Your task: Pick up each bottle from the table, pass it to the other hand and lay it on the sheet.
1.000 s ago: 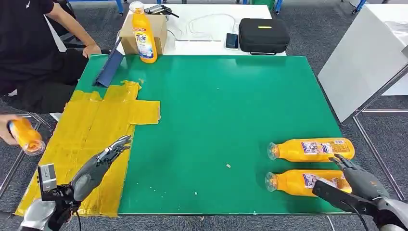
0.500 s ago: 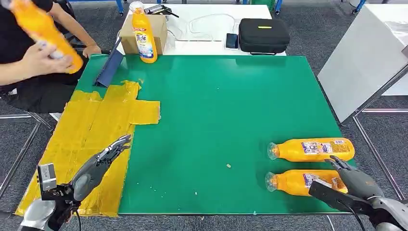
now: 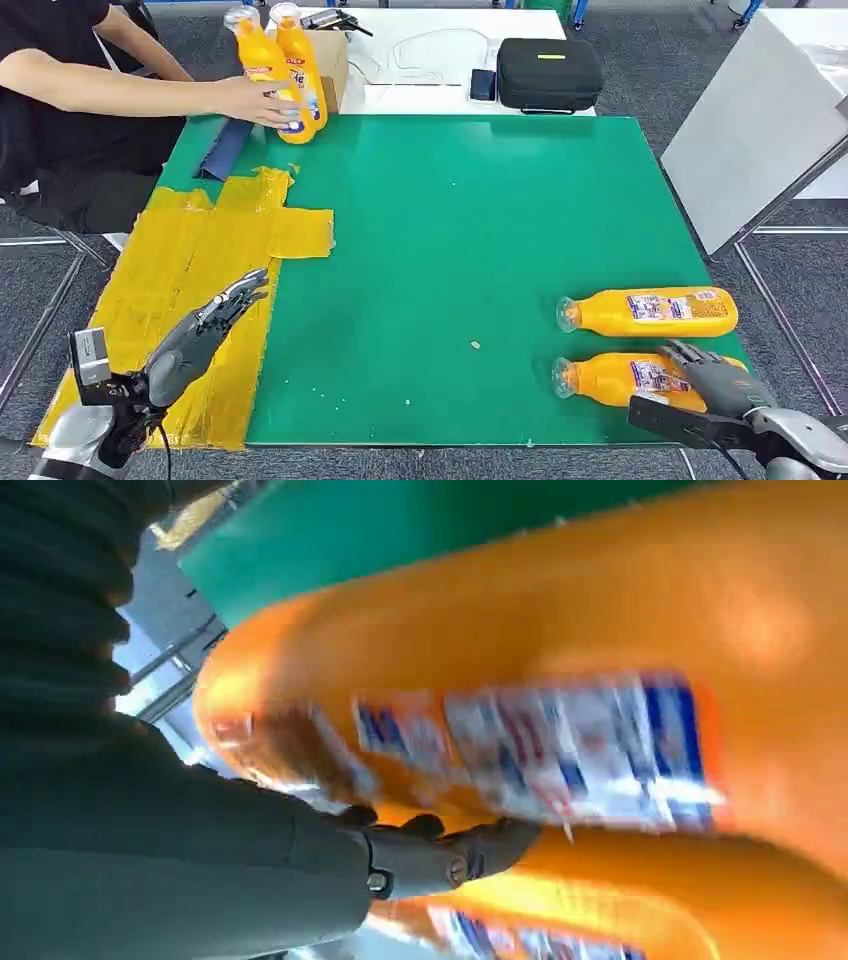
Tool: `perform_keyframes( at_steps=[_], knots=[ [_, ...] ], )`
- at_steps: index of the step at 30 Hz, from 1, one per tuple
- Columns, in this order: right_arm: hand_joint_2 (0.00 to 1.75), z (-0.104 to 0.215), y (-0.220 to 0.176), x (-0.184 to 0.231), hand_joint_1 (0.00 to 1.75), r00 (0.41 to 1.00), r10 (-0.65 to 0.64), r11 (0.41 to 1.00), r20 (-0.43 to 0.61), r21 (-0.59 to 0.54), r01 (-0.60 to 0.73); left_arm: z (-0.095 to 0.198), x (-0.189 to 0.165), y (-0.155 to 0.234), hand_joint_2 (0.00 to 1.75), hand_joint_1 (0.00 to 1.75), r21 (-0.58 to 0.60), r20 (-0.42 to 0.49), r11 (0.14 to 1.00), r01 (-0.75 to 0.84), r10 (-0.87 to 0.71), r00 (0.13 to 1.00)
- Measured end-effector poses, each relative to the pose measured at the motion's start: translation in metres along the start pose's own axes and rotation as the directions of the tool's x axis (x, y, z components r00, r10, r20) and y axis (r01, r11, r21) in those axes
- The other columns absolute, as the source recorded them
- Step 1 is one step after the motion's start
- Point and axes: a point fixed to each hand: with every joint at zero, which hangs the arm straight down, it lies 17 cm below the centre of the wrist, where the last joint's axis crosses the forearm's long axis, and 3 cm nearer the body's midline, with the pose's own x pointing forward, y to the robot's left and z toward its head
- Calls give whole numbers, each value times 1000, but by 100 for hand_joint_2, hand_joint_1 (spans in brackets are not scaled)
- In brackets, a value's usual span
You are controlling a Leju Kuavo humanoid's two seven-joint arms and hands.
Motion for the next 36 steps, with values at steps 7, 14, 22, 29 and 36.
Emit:
perform_keyframes(
  at_steps=[7,14,22,29,36],
  knots=[
    [175,0,40,-23,175,993,100,992,-68,83,-94,-6,1,4,0,0,2,3,1000,-21,21,1000],
    [175,-8,62,-28,175,992,123,980,-28,163,-117,-15,3,11,0,0,3,16,1000,-31,31,999],
    [175,-11,63,-30,175,991,132,973,-17,191,-127,-18,0,14,0,0,1,15,999,-45,45,999],
    [175,-14,61,-10,175,1000,-24,990,9,142,22,-17,-3,16,0,0,18,11,999,-48,48,999],
    [175,25,-5,147,175,717,-538,828,443,119,548,3,-4,15,0,0,55,10,996,-66,65,998]
  ],
)
